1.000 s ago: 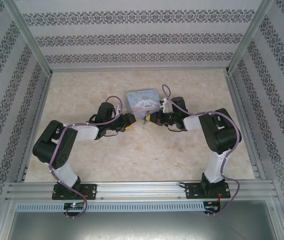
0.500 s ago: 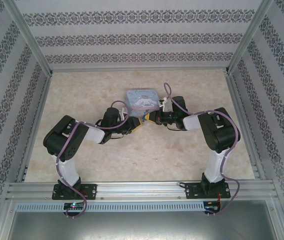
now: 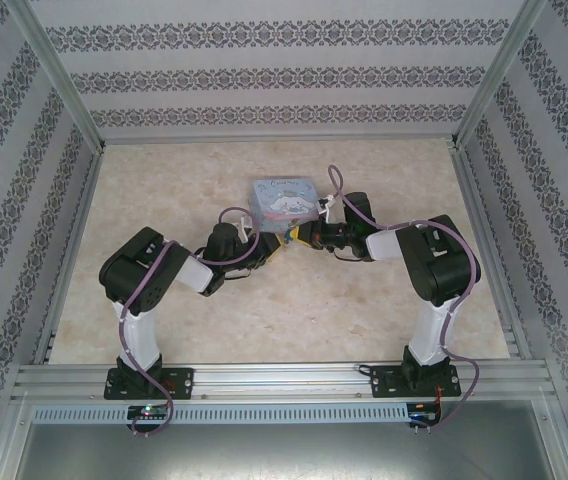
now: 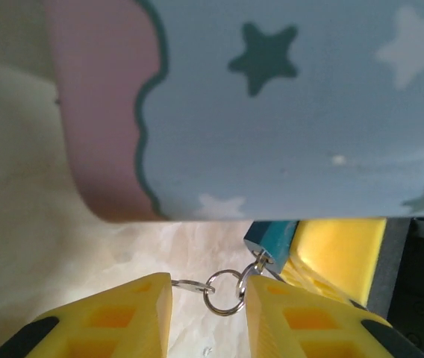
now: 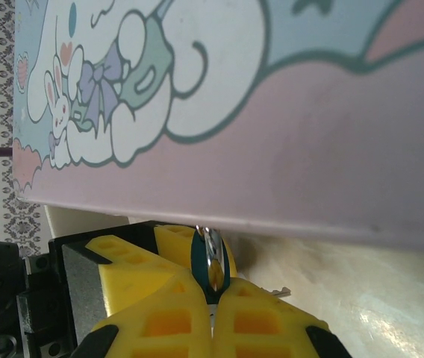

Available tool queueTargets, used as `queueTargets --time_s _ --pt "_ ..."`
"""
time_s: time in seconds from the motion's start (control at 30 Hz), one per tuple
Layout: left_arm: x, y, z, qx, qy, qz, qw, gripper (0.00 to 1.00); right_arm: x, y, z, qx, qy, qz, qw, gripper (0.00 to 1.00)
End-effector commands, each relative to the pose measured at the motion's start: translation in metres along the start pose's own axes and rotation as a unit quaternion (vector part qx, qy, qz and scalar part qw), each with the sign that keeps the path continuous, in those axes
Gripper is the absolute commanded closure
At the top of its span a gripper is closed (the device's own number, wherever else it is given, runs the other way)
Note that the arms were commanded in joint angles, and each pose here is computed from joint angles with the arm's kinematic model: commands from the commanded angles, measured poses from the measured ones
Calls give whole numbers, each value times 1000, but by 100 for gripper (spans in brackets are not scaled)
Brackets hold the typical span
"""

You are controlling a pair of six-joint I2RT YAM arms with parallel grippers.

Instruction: Unlock the padlock with the key

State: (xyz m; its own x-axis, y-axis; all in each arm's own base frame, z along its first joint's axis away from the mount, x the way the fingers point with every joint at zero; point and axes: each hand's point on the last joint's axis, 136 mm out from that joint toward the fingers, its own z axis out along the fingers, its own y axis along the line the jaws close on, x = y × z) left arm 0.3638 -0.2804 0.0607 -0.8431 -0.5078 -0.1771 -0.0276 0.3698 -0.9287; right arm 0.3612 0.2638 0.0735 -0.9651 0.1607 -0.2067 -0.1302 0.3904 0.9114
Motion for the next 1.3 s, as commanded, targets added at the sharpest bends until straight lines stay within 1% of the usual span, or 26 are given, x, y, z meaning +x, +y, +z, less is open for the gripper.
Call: queueTargets --time_s 0.0,0.23,0.57,0.6,0.7,0.9,0.97,1.13,1.2,1.27 --pt "-4 -19 5 40 -17 7 999 71 8 -2 5 -8 17 13 1000 100" --pt "-4 -24 11 54 -18 2 998 74 8 0 6 -10 18 12 1000 100" --pt "-7 -29 18 62 -20 0 998 77 9 -1 7 -8 19 13 1000 100" --pt "-7 -29 18 63 -19 0 998 79 10 -1 7 -8 19 12 1000 100" --pt "-7 -29 19 62 -19 -2 998 81 9 -1 7 -8 18 11 1000 100" --pt "-6 -26 20 57 -17 -4 998 94 11 -3 8 -7 21 14 1000 100" --pt "-5 -23 21 50 -13 -5 999 100 11 -4 8 -4 19 15 1000 100" --pt "-1 -12 18 4 -3 0 1000 100 10 -4 9 3 13 20 1000 100" --pt "1 -12 16 -17 1 19 1000 100 10 -5 9 7 11 25 1000 100" --pt "5 -11 12 -54 10 46 997 100 10 -6 10 10 9 30 999 100"
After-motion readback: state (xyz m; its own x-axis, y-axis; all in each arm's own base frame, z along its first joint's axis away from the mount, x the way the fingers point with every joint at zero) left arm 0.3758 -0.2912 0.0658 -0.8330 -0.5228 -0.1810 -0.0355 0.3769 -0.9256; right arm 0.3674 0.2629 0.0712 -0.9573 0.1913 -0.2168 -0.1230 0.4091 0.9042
